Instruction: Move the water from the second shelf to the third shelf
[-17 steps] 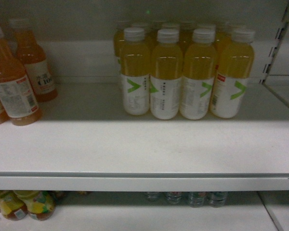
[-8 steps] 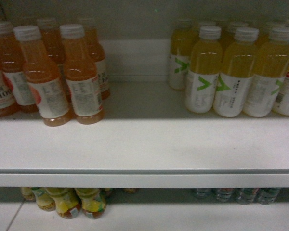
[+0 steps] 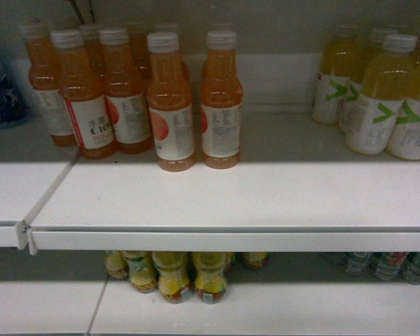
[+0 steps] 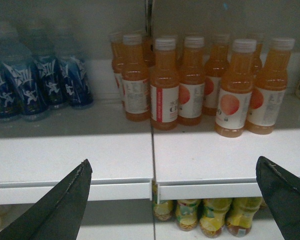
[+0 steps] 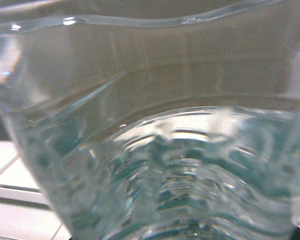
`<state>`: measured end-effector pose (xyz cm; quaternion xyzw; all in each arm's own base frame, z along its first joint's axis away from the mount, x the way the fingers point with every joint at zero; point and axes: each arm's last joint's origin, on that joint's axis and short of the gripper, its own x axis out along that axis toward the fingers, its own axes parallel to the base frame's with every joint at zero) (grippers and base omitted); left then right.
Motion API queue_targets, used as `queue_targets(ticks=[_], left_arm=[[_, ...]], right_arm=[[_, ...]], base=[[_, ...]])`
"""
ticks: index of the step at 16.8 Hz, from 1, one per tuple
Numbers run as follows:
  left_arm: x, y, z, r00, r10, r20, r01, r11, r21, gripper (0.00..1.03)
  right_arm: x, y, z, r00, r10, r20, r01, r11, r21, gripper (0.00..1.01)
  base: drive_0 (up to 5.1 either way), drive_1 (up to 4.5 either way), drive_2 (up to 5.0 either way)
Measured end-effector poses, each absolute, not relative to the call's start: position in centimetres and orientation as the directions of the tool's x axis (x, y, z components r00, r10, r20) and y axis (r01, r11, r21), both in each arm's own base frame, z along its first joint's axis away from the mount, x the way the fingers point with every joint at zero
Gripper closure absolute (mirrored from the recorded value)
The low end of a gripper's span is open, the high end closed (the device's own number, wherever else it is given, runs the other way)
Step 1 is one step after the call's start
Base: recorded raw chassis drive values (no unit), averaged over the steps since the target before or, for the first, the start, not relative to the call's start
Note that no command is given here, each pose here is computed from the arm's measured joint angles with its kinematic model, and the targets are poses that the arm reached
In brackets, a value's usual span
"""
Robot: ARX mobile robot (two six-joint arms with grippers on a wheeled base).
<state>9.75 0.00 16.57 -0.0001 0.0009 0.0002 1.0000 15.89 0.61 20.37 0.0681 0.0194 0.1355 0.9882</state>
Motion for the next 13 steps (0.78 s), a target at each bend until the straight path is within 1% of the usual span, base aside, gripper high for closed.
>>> queue_targets(ticks=[13], left_arm=[[9.75,0.00,16.59,1.000,0.000,0.000,0.000,1.000,0.000,0.05]], right_arm=[[15.87,0.61,20.40,0.962,0.272,-0.018,-0.267,0.954,0.139,0.59]], base=[[-5.0,2.44,2.4]])
